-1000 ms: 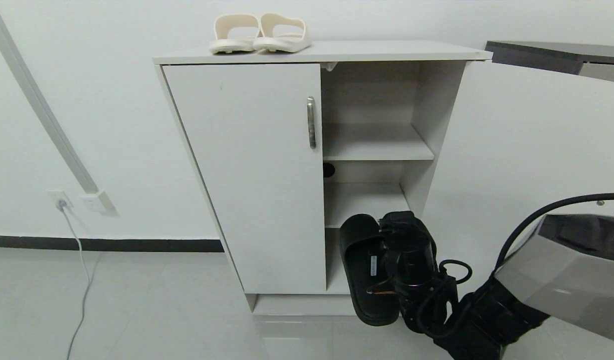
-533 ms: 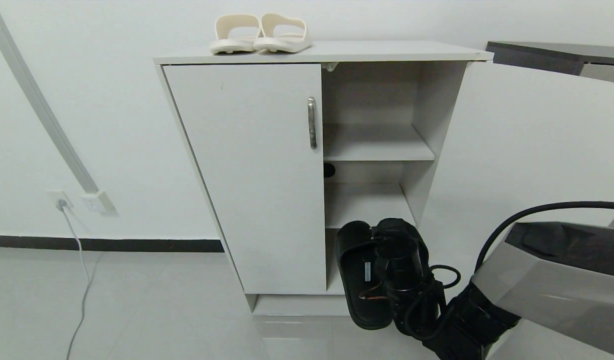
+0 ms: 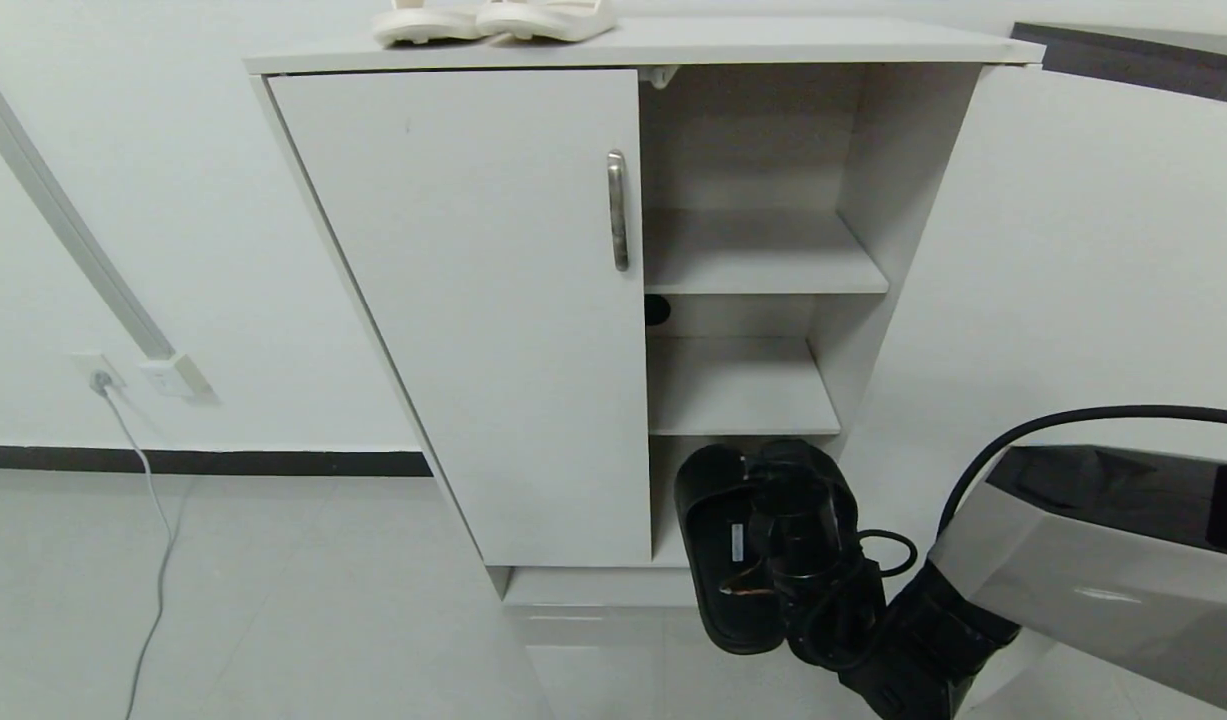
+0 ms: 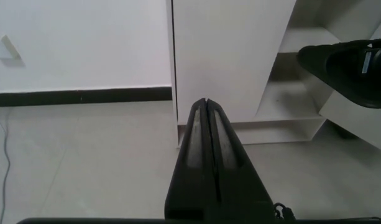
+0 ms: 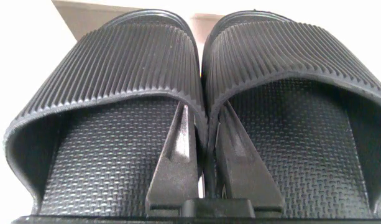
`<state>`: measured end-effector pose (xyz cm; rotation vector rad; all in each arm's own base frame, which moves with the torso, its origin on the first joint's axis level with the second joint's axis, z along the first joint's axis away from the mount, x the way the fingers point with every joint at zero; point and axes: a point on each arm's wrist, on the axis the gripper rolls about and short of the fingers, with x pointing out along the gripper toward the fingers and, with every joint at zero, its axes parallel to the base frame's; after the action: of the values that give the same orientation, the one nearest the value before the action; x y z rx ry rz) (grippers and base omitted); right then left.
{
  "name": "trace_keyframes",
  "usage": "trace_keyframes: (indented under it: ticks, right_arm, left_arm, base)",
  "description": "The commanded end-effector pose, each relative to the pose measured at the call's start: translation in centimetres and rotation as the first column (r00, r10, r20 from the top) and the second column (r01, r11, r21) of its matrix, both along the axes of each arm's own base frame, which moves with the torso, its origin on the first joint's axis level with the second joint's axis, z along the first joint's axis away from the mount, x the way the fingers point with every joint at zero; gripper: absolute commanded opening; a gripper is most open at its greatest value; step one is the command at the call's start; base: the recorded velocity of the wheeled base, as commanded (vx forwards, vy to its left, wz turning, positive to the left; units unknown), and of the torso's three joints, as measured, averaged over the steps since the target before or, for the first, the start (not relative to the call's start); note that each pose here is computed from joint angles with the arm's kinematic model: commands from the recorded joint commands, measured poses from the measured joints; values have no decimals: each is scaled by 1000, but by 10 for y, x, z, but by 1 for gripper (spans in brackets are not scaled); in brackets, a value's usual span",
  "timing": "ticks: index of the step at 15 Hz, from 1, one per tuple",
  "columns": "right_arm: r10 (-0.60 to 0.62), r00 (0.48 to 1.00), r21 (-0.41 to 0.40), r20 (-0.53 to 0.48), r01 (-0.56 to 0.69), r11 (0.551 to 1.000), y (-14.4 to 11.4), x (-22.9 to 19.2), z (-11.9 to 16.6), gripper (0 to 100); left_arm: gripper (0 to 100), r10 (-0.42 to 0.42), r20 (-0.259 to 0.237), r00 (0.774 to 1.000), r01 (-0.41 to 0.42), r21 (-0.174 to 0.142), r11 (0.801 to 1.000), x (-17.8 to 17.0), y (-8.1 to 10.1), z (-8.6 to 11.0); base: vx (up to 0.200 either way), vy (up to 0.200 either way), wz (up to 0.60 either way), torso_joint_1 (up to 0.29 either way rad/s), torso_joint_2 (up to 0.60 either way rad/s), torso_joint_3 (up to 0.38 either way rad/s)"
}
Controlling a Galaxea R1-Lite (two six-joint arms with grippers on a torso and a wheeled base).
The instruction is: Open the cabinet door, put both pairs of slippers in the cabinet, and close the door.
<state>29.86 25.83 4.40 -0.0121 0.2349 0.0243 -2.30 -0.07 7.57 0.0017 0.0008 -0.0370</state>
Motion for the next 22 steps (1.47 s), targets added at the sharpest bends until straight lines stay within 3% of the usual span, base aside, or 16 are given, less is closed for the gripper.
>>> trace_keyframes:
  ticks: [1,4,7,13,22]
  right_arm:
    - [-3,1000,-3,-3,3,1000,-1,1,-2,0]
    - [-10,996,46,89,6,999,0,6,-3,0]
    - [-23,984,38,177,17,999,-6,15,-6,0]
    - [-26,983,39,184,19,999,-7,16,-4,0]
    - [-33,981,50,191,24,998,-8,18,-1,0]
  left_arm:
    - [0,0,-2,1000,0,0,1000,0,0,0]
    - [0,2,-1,1000,-2,-2,1000,0,0,0]
    - [0,2,-1,1000,-2,-2,1000,0,0,0]
    - [0,2,-1,1000,-2,-2,1000,0,0,0]
    - [0,0,-2,1000,0,-2,1000,0,0,0]
  base:
    - [0,0,0,-2,12,-207]
    - [0,0,0,5,3,-88]
    - [0,0,0,0,0,0]
    - [0,0,0,0,0,0]
    - [200,0,0,2,1,0]
